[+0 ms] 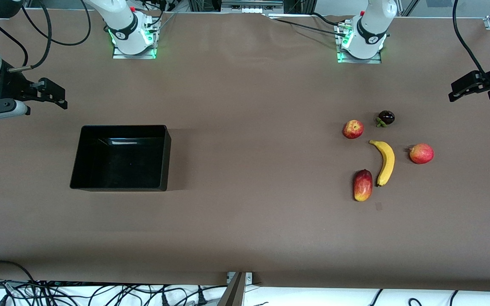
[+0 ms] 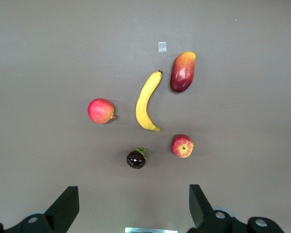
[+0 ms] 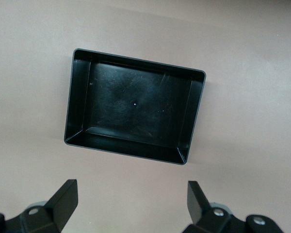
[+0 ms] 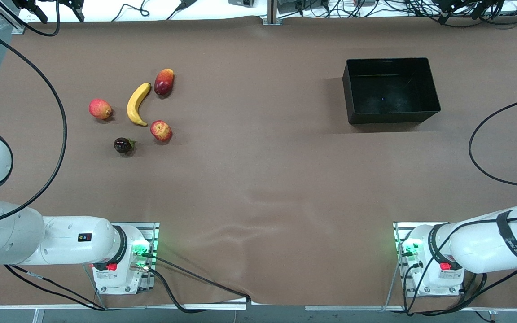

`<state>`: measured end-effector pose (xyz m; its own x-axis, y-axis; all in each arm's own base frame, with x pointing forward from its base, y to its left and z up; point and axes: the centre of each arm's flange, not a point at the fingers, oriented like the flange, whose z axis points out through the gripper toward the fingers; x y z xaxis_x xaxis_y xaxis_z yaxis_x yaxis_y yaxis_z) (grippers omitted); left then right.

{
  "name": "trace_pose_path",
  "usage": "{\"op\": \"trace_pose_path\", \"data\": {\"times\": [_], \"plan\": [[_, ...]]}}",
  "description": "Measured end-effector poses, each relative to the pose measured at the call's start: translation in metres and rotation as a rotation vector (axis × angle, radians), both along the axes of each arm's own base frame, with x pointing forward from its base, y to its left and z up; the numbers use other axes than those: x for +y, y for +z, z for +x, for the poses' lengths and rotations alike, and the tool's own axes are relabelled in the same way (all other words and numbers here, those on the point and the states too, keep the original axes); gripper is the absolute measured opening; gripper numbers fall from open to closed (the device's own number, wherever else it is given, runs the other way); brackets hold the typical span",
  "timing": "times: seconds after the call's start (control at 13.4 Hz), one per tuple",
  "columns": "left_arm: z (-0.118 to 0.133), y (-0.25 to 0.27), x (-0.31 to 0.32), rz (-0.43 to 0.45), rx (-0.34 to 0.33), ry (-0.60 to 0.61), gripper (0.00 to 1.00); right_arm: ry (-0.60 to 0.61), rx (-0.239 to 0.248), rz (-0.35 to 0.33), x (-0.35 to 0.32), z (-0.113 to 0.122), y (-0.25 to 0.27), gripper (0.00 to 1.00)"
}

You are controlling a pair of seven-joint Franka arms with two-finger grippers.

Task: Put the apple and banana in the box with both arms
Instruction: 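Move the right gripper down beside the black box's side wall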

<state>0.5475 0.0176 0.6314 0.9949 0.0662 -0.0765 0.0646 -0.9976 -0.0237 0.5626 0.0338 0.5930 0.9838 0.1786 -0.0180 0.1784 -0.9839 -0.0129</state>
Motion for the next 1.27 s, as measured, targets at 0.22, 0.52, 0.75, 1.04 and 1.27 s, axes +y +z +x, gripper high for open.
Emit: {"op": "trace_pose_path", "data": {"times": [0.22, 0.52, 0.75, 1.04, 1.27], "plan": [[0.000, -0.001, 0.001, 0.000, 0.002, 0.002, 1.00, 0.000, 0.001, 0.000, 0.000, 0.000, 0.000, 1.00], [0.000, -0.001, 0.006, 0.000, 0.003, 0.011, 1.00, 0.005, 0.024, -0.008, -0.001, 0.005, -0.012, 1.00], [0.000, -0.003, 0.006, 0.000, 0.007, 0.010, 1.00, -0.031, 0.078, -0.037, -0.020, 0.028, -0.076, 1.00], [-0.006, -0.019, -0.014, -0.002, 0.093, -0.025, 1.00, -0.091, 0.089, -0.079, -0.076, 0.043, -0.200, 1.00], [-0.005, -0.025, -0.017, -0.002, 0.105, -0.030, 1.00, -0.128, 0.097, -0.098, -0.102, 0.035, -0.262, 1.00]]}}
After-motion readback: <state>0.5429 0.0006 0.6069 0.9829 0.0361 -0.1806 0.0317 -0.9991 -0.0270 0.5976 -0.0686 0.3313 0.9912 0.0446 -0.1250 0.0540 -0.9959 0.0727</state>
